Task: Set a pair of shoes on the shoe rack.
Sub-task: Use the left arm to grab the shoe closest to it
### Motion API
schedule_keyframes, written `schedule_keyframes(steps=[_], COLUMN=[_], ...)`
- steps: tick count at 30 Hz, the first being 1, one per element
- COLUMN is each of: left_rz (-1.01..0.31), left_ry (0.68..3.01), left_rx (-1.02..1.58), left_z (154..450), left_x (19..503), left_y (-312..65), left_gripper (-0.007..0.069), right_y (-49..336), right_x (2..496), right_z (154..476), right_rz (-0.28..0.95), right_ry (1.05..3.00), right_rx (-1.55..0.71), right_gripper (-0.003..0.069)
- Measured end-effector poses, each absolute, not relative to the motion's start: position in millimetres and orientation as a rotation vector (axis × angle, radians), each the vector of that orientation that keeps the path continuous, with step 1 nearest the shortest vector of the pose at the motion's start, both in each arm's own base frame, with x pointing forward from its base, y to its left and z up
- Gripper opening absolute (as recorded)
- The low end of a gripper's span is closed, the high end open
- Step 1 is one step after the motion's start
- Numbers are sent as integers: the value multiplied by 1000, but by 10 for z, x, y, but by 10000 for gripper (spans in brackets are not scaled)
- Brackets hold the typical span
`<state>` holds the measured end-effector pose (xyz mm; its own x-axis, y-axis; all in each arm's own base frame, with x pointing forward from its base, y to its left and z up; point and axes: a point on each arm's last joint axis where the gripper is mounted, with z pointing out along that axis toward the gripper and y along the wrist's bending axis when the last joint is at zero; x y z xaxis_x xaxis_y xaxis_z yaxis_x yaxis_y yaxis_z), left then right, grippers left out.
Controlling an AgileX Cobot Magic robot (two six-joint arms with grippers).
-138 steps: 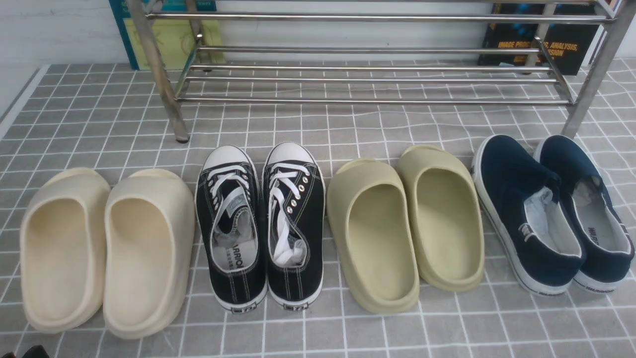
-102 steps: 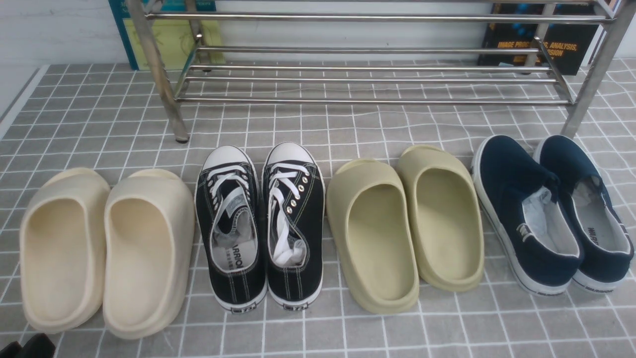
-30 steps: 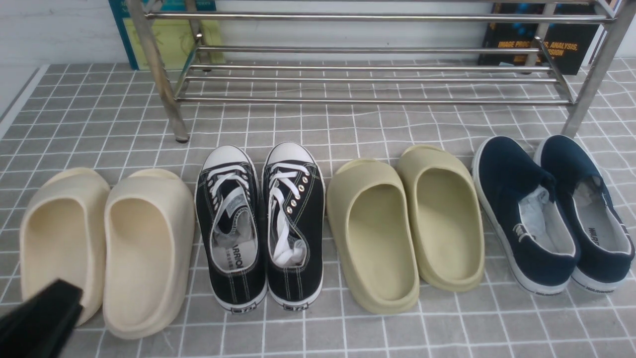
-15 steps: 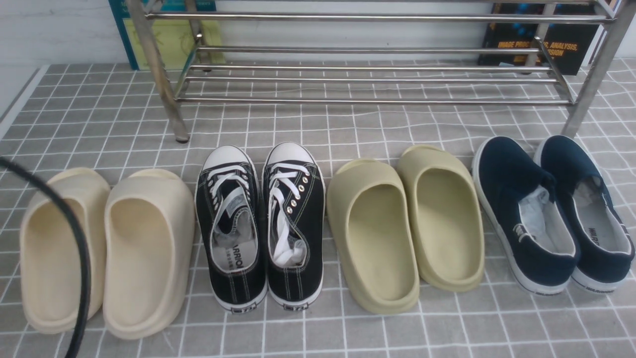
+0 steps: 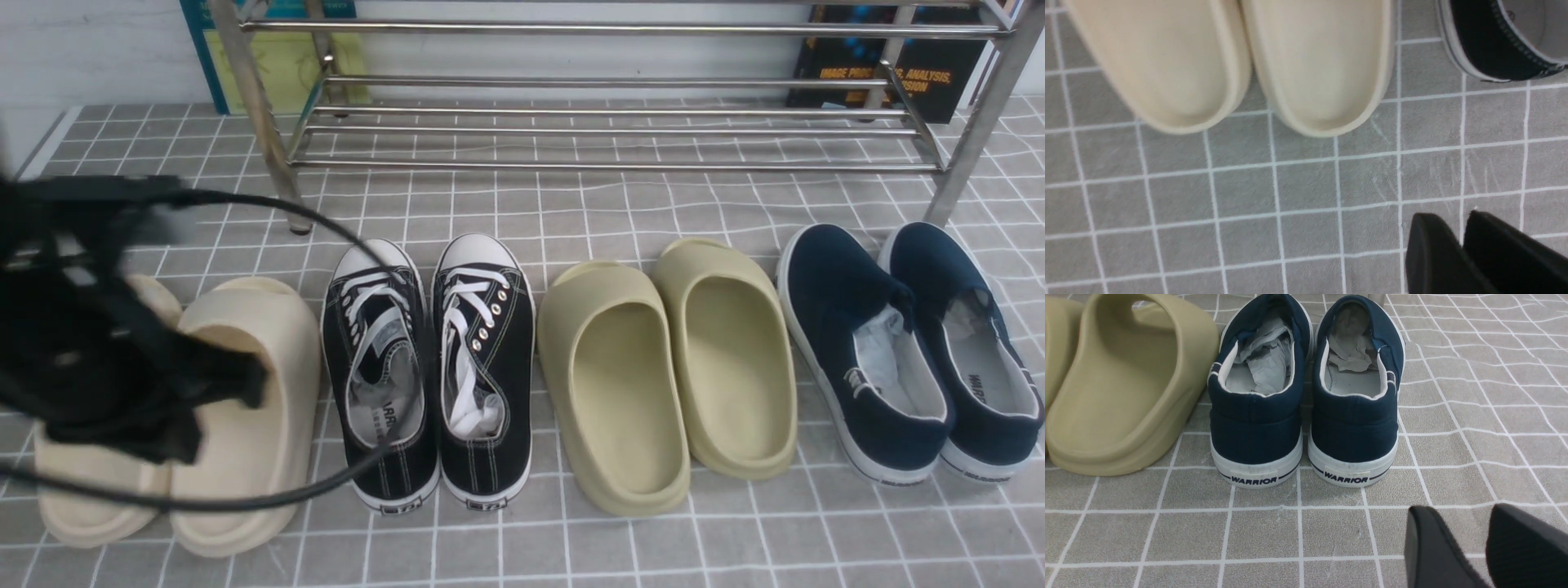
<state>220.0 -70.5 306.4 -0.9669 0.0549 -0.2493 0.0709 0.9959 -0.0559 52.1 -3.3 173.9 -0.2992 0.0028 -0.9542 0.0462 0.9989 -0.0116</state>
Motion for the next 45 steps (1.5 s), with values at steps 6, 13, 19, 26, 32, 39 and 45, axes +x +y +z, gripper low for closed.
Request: schedule_keyframes(steps=[6, 13, 19, 26, 32, 39, 45], left_rz=[-134, -125, -116, -126, -120, -124, -194], left_ry=[2875, 2887, 2899, 2886, 2887, 2898, 2882], left_rx=[65, -110, -161, -162, -149, -118, -155], left_z=[2703, 2300, 2056, 1936, 1907, 1992, 2541], left_x=[2612, 2901, 3031, 3108, 3124, 3086, 2998], left_y=[-986, -1081, -1125, -1155, -1159, -1153, -1152], left_gripper=[352, 378, 312, 109, -13, -13, -13], right_y=[-33, -33, -33, -33, -33, -33, -33], right_x=[521, 521, 521, 521, 521, 521, 521], right_z=[1739, 1739, 1739, 1739, 1739, 1739, 1739], right_rz=[-43, -43, -43, -43, -43, -43, -43], right_ry=[1874, 1874, 1874, 1874, 1874, 1874, 1874], right_rx=[35, 35, 35, 35, 35, 35, 35], right_gripper=[245, 245, 245, 245, 245, 245, 245])
